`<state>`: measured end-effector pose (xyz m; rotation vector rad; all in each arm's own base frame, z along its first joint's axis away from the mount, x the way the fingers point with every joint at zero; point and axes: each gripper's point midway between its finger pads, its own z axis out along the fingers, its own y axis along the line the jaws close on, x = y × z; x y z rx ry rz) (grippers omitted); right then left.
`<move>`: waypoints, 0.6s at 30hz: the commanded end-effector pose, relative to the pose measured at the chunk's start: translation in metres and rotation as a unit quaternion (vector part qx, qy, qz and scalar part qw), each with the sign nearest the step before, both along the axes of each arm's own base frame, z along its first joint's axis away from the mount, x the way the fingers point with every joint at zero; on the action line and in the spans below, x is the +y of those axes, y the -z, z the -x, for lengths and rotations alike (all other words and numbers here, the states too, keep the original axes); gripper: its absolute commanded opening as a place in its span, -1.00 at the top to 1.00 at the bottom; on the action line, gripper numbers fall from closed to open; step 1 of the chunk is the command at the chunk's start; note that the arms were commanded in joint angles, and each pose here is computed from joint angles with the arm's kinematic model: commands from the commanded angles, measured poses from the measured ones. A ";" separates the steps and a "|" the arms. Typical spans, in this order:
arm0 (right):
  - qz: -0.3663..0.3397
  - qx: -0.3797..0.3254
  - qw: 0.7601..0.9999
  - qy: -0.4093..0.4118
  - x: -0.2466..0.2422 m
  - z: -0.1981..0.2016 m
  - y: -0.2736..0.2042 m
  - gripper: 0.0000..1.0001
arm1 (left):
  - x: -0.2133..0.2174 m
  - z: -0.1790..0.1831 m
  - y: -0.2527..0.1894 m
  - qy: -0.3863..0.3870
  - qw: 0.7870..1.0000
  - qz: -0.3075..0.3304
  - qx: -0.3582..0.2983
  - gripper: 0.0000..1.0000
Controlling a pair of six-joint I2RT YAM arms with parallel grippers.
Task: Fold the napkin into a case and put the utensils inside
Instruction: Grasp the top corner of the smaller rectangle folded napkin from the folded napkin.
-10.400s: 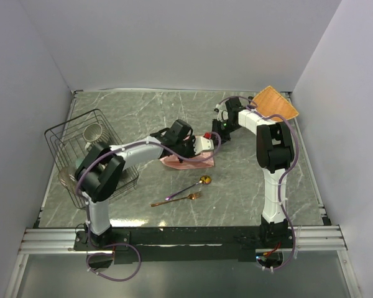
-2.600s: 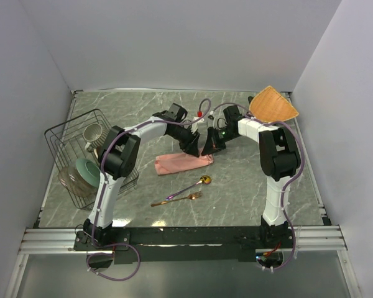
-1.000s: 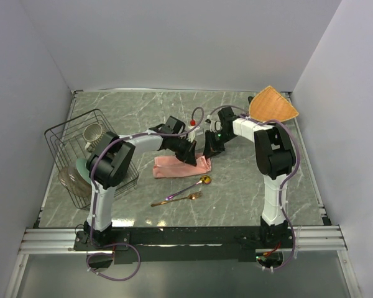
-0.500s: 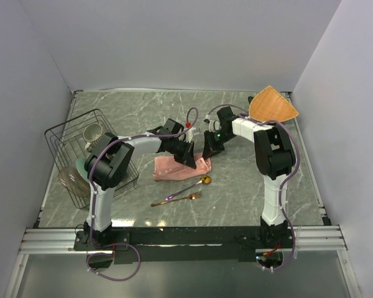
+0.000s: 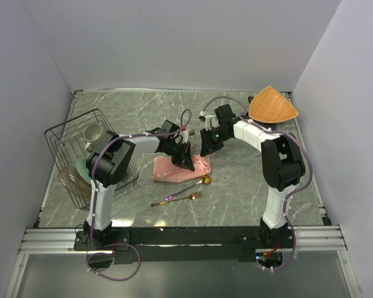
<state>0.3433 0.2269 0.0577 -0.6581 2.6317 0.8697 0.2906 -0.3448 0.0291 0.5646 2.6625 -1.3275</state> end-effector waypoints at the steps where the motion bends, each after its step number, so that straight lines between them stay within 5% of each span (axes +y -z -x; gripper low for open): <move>1: 0.014 -0.075 0.996 -0.039 0.008 0.000 -0.012 0.48 | 0.007 0.005 0.008 -0.013 0.999 -0.011 0.042 0.99; 18: 0.074 -0.119 0.989 -0.054 0.008 0.000 0.007 0.35 | 0.014 0.003 0.017 -0.019 0.998 -0.012 0.062 0.98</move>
